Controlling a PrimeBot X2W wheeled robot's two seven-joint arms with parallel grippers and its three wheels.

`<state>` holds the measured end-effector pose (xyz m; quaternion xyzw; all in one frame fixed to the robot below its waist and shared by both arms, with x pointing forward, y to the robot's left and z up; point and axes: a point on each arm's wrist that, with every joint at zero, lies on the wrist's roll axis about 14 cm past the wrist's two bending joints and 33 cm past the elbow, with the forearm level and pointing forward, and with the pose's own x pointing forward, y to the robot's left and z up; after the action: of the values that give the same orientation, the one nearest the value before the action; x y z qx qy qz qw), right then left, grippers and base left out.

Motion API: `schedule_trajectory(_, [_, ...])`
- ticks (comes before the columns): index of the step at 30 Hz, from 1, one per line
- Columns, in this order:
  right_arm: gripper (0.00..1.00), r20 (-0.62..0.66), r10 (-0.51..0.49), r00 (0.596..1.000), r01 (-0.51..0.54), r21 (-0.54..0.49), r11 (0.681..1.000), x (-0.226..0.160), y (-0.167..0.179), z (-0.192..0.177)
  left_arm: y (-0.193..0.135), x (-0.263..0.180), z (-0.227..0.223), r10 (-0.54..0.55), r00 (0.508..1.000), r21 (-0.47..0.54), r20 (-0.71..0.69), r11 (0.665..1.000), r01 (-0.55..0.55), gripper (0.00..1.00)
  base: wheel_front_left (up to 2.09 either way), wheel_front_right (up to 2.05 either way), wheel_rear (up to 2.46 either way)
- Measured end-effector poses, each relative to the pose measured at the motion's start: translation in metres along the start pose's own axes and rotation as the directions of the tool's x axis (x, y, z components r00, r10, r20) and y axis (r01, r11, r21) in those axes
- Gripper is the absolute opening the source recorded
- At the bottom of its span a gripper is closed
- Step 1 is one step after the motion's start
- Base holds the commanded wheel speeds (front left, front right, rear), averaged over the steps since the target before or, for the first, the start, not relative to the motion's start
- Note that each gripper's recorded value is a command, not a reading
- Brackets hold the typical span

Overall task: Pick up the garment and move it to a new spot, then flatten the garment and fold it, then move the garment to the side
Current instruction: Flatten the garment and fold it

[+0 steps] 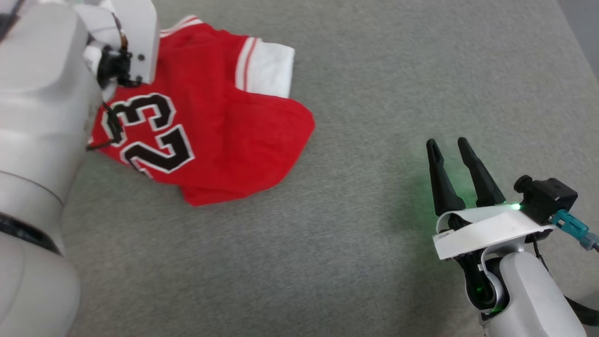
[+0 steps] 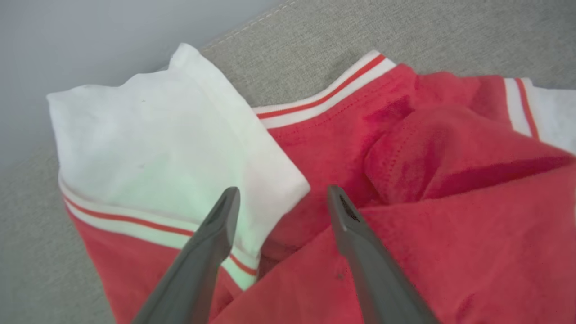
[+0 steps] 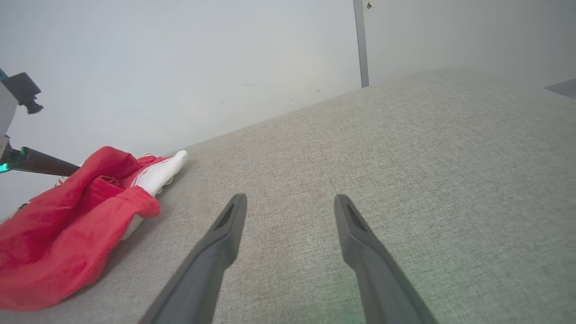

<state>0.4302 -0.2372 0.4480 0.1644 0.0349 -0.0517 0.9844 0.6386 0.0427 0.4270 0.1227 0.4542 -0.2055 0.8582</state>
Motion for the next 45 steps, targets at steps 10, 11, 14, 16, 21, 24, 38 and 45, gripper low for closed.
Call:
schedule_trajectory(10, [1.00, -0.005, -0.054, 0.999, 0.054, -0.013, 0.998, -0.005, -0.016, -0.002, -0.006, 0.032, 0.002, 0.003, 0.999, -0.003, -0.036, 1.000, -0.003, 0.45, 0.00, 0.00, 0.00])
schedule_trajectory(11, [1.00, -0.003, -0.055, 0.998, 0.055, -0.014, 0.998, -0.004, -0.016, -0.001, -0.005, 0.034, 0.001, 0.005, 0.999, -0.007, -0.035, 1.000, -0.006, 0.25, 0.00, 0.00, 0.00])
schedule_trajectory(14, [1.00, 0.000, -0.045, 0.999, 0.045, -0.016, 0.999, -0.001, -0.013, -0.001, -0.001, 0.033, 0.000, 0.016, 0.999, -0.014, -0.028, 1.000, -0.017, 0.00, 0.00, 0.00, 0.00])
schedule_trajectory(16, [1.00, 0.000, -0.033, 0.999, 0.033, -0.018, 0.999, 0.000, -0.009, -0.001, 0.002, 0.029, 0.001, 0.021, 1.000, -0.017, -0.020, 1.000, -0.022, 0.00, 0.00, 0.00, 0.00])
schedule_trajectory(21, [1.00, 0.002, -0.004, 1.000, 0.005, -0.014, 1.000, 0.004, 0.000, -0.001, 0.002, 0.018, 0.009, 0.009, 0.999, -0.047, 0.037, 0.999, -0.007, 0.00, 0.00, 0.00, 0.00])
schedule_trajectory(24, [1.00, 0.006, 0.012, 1.000, -0.012, -0.021, 1.000, 0.005, 0.003, 0.001, -0.005, 0.007, 0.019, -0.043, 0.994, -0.114, 0.096, 0.992, 0.054, 0.00, 0.00, 0.00, 0.00])
schedule_trajectory(38, [1.00, 0.018, 0.107, 0.994, -0.107, -0.011, 0.994, -0.006, 0.033, 0.007, -0.096, -0.074, -0.015, -0.427, 0.904, -0.054, 0.015, 0.902, 0.427, 0.00, 0.00, 0.00, 0.00])
schedule_trajectory(45, [1.00, 0.029, 0.166, 0.986, -0.166, 0.002, 0.986, -0.004, 0.055, 0.009, -0.080, -0.086, -0.079, -0.398, 0.912, 0.011, -0.098, 0.916, 0.401, 0.00, 0.00, 0.00, 0.00])
